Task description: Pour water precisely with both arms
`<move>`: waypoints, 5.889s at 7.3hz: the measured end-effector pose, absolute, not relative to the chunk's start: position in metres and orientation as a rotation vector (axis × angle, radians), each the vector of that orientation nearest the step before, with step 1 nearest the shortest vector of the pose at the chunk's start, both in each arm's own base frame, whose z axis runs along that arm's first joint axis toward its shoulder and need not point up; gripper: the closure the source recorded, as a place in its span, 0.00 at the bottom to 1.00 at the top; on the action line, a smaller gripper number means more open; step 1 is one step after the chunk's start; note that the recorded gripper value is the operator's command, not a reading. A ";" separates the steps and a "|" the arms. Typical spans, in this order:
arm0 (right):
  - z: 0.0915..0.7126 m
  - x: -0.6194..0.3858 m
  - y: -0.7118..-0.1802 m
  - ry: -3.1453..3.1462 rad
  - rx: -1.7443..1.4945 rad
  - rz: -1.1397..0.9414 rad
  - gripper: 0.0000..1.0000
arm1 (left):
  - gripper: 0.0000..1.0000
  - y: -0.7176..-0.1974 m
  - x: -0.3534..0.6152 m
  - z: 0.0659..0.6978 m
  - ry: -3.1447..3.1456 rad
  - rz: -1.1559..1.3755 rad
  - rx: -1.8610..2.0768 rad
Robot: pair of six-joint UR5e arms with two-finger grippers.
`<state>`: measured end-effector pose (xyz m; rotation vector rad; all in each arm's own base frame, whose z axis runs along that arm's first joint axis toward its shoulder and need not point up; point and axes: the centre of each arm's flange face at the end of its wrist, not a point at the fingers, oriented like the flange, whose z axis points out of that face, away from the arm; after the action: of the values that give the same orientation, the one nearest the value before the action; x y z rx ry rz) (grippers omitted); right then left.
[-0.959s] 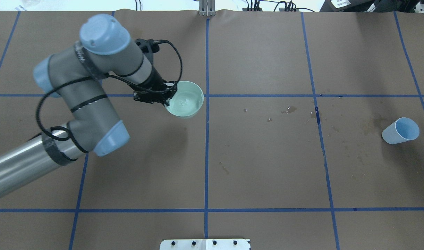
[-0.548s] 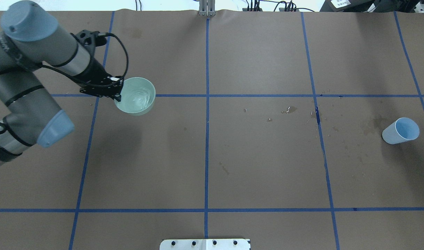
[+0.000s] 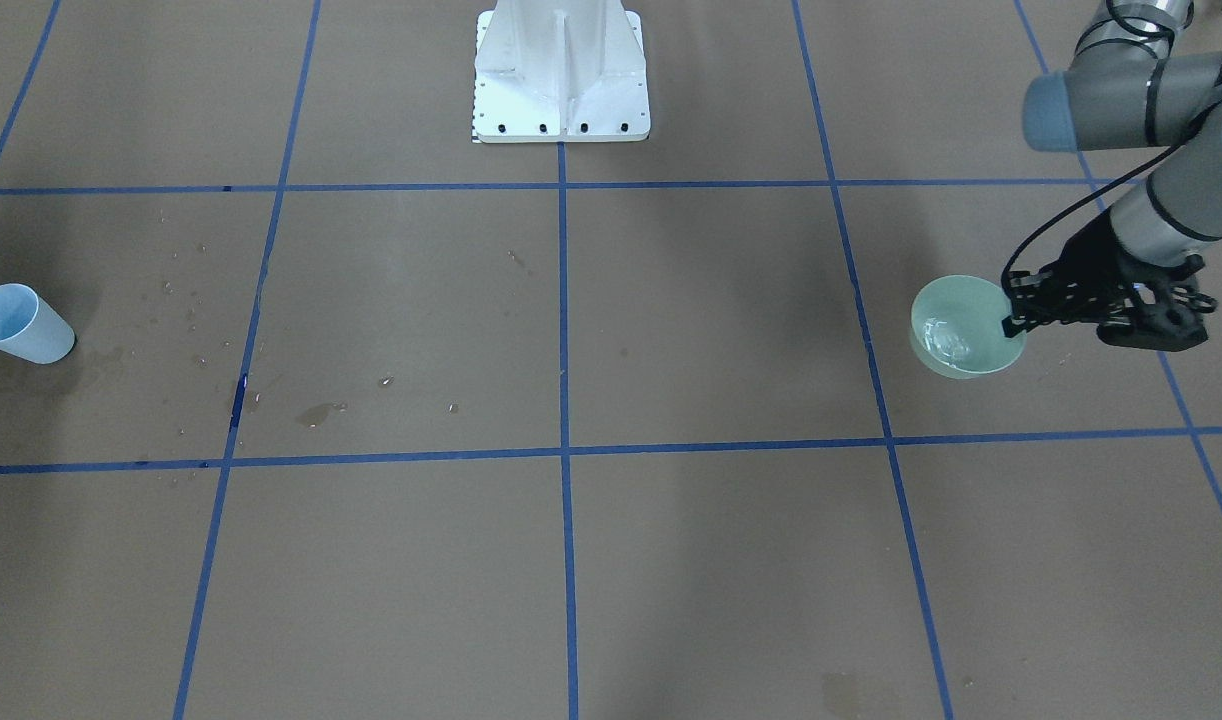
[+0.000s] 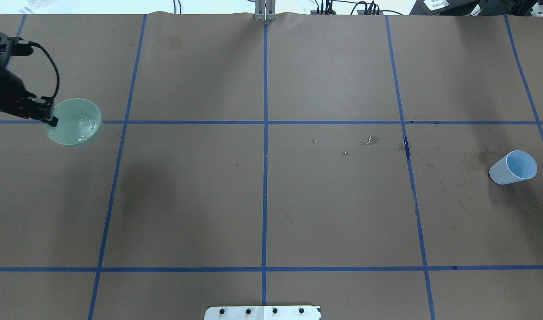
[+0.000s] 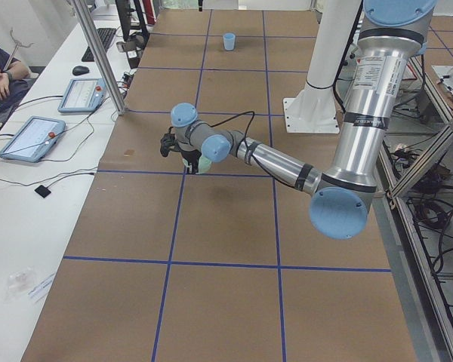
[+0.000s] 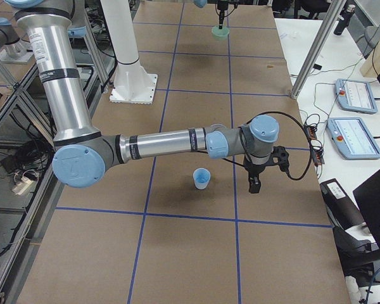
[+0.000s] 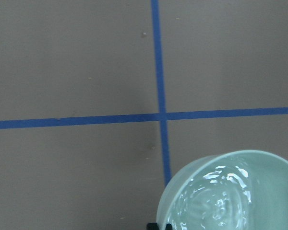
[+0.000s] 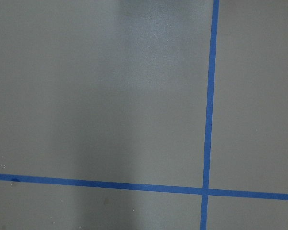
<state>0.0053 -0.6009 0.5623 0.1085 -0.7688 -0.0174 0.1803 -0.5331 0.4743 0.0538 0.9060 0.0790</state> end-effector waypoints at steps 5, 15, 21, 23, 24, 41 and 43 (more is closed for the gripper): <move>0.557 0.005 -0.601 -0.768 0.120 -0.023 0.01 | 1.00 -0.514 0.109 0.603 0.919 0.074 0.048; 0.559 0.006 -0.603 -0.755 0.122 -0.022 0.01 | 1.00 -0.477 0.156 0.613 0.987 0.035 0.028; 0.562 0.006 -0.602 -0.754 0.116 -0.019 0.01 | 0.78 -0.469 0.177 0.617 0.983 0.071 -0.003; 0.562 0.006 -0.603 -0.754 0.116 -0.020 0.01 | 0.39 -0.466 0.182 0.617 0.982 0.081 -0.010; 0.563 0.006 -0.603 -0.753 0.115 -0.020 0.01 | 0.00 -0.466 0.184 0.617 0.982 0.085 -0.011; 0.599 0.003 -0.576 -0.809 0.022 0.001 0.01 | 0.00 -0.606 0.005 0.571 0.631 0.188 0.091; 0.603 0.024 -0.563 -0.840 0.029 0.025 0.01 | 0.00 -0.579 -0.015 0.606 0.698 0.161 0.063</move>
<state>0.0240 -0.5633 0.6033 0.0288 -0.8401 0.0252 -0.0153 -0.5790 0.6059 0.0628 0.6978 0.1605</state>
